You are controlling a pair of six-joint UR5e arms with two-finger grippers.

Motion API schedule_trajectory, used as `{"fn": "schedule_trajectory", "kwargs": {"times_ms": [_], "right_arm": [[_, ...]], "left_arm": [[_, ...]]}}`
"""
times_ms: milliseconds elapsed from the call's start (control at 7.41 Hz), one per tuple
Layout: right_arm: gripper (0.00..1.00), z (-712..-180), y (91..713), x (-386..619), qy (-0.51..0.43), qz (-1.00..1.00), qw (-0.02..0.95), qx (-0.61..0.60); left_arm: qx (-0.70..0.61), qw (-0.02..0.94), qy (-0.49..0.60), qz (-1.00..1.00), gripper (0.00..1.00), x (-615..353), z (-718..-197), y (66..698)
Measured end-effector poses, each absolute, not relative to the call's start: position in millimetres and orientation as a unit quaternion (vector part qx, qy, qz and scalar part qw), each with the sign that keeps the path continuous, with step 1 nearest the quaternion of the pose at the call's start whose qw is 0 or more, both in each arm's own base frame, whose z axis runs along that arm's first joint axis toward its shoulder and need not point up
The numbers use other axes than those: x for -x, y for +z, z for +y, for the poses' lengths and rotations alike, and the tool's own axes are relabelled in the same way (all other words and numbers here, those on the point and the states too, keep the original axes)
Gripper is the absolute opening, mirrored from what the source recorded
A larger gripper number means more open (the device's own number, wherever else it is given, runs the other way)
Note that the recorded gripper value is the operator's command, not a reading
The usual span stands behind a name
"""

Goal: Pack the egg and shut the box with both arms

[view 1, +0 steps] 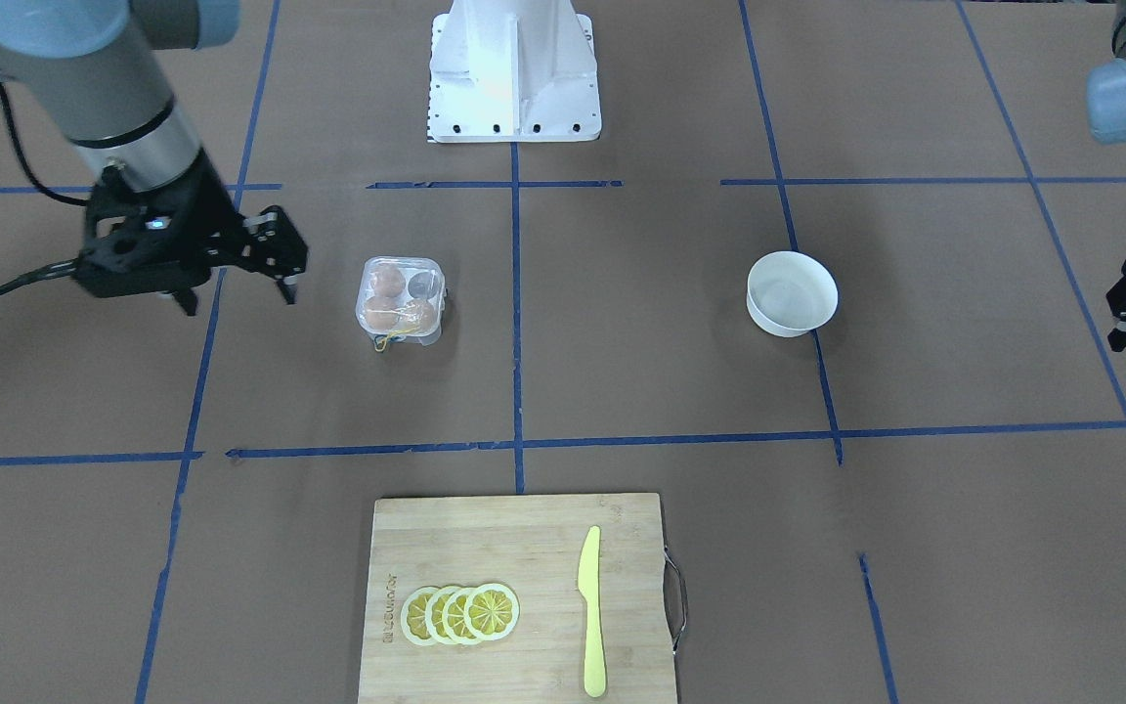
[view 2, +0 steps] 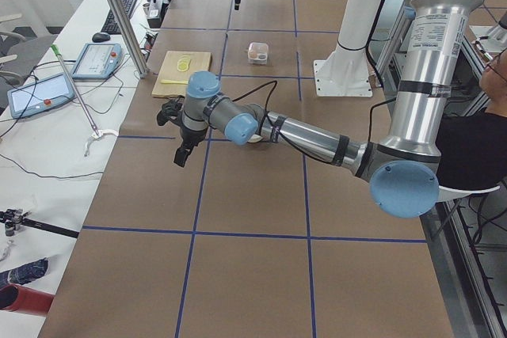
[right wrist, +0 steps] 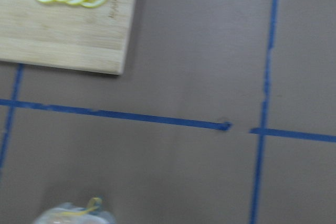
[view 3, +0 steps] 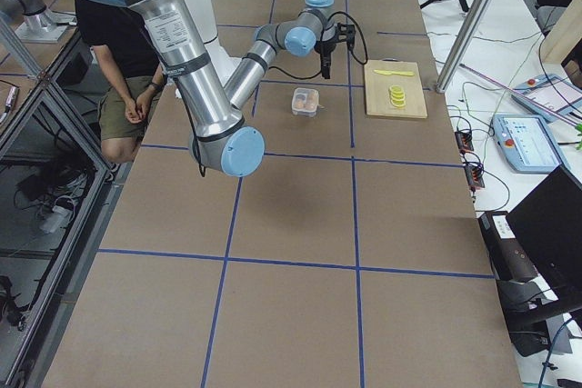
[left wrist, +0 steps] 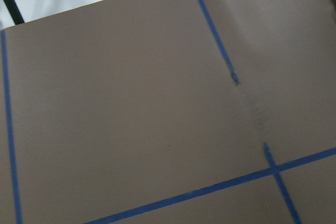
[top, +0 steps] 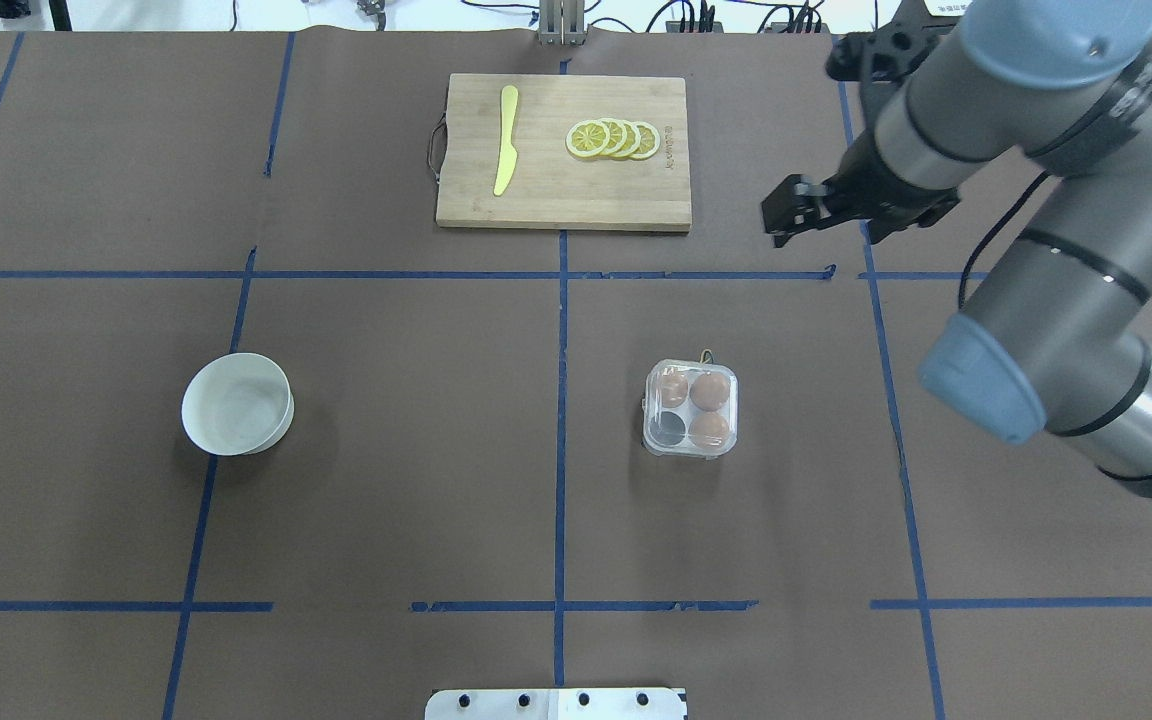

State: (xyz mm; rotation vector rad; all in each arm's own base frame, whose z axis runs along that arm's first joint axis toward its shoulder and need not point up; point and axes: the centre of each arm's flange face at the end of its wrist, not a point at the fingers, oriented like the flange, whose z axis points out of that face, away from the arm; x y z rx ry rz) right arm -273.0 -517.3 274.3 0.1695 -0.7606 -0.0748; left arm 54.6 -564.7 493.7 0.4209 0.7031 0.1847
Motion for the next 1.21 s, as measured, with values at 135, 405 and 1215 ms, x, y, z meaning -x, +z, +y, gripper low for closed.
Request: {"fn": "schedule_trajectory", "kwargs": {"times_ms": [135,405,1215], "right_arm": [[1.00,-525.8,325.5,221.1,-0.073,-0.356,0.929,-0.068],[1.00,-522.9,436.1,104.5,-0.124,-0.374,0.918,-0.038],[1.00,-517.7,618.5,-28.6,-0.158,-0.356,0.921,-0.020]], "left_arm": [[-0.202,0.914,0.098,0.337,1.00,-34.2,-565.9,505.4],[-0.192,0.920,0.117,0.322,1.00,0.5,-563.0,523.2],[-0.153,0.912,0.090,0.370,1.00,34.9,-528.4,595.6]]}}
